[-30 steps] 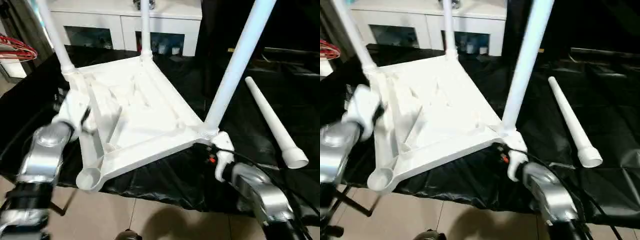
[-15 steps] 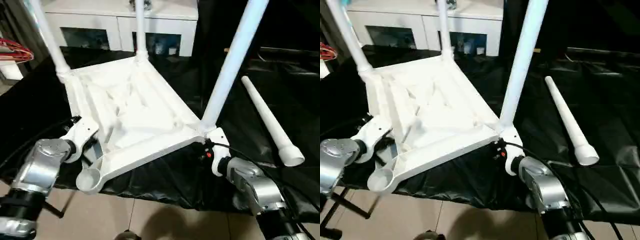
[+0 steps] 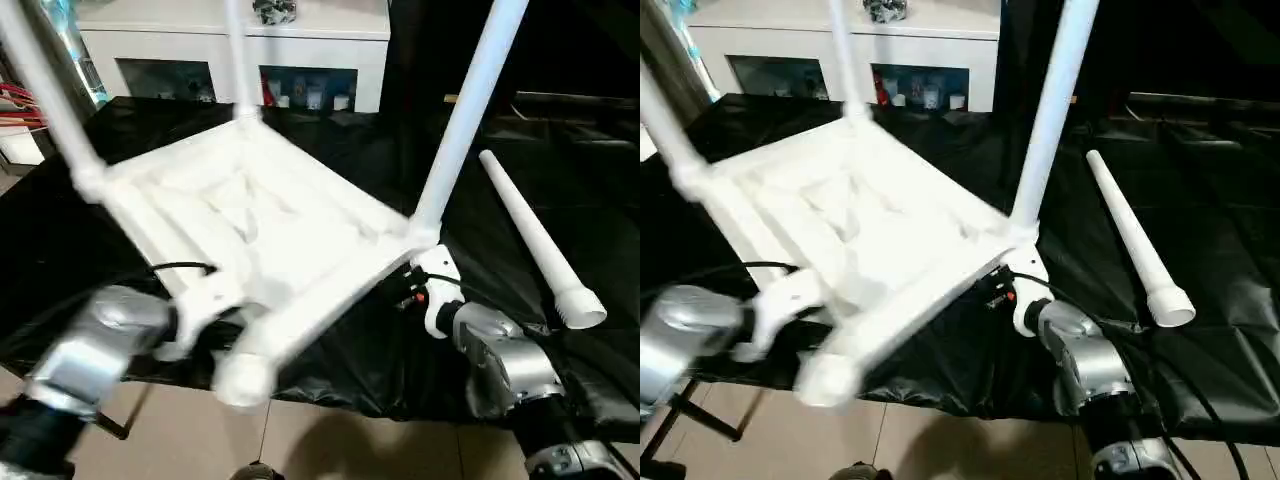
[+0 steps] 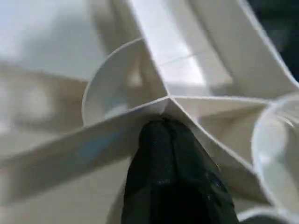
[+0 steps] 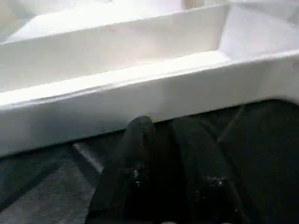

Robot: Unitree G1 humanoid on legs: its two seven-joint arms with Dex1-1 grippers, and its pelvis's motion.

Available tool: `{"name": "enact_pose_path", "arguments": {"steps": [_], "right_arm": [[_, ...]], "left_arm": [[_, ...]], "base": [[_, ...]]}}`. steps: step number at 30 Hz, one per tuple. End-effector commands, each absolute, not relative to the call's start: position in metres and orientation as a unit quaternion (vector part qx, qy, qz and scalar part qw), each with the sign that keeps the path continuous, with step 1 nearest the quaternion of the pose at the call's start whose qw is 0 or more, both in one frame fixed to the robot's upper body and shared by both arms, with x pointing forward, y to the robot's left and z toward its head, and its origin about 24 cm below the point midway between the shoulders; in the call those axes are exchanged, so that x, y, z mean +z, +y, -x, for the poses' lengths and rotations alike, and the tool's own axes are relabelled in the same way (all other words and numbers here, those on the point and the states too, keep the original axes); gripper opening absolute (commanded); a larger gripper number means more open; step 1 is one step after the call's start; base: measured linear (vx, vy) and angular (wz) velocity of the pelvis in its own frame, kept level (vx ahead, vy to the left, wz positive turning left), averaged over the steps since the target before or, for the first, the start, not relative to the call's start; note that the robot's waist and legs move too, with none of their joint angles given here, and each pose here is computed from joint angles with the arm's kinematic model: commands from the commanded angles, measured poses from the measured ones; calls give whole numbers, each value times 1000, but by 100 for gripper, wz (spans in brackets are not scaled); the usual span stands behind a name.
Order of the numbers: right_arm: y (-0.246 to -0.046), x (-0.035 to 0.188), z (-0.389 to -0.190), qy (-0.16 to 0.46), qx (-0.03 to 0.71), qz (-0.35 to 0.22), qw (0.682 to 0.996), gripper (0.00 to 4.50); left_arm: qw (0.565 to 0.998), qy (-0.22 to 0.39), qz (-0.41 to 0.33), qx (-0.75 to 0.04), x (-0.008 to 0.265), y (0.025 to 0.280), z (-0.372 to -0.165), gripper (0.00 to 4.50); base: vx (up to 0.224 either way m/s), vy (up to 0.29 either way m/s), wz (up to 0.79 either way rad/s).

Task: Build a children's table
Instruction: Rotate table base

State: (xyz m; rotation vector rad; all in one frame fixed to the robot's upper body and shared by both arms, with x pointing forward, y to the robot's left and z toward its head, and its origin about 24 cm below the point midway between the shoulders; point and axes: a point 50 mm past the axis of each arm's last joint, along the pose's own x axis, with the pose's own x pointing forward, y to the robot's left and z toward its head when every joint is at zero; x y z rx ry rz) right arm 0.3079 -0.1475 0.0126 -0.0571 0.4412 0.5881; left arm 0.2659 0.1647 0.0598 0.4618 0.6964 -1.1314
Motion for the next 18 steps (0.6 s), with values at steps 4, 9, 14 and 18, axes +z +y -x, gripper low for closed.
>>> {"name": "enact_pose_path", "arguments": {"steps": [4, 9, 14, 18], "right_arm": [[-142, 18, -310, 200, 300, 33, 932, 29], [-150, 20, -310, 196, 288, 42, 937, 4], [-162, 27, -309, 185, 264, 46, 946, 4], [-175, 36, -310, 171, 230, 66, 956, 4]], "left_arm": [[745, 287, -204, -566, 61, 129, -273, 0], [778, 249, -213, -536, 58, 103, -297, 0], [829, 202, -222, -473, 59, 90, -322, 0], [860, 161, -233, -423, 63, 91, -335, 0]], "base": [[0, 0, 0], [0, 0, 0], [0, 0, 0], [0, 0, 0]]}}
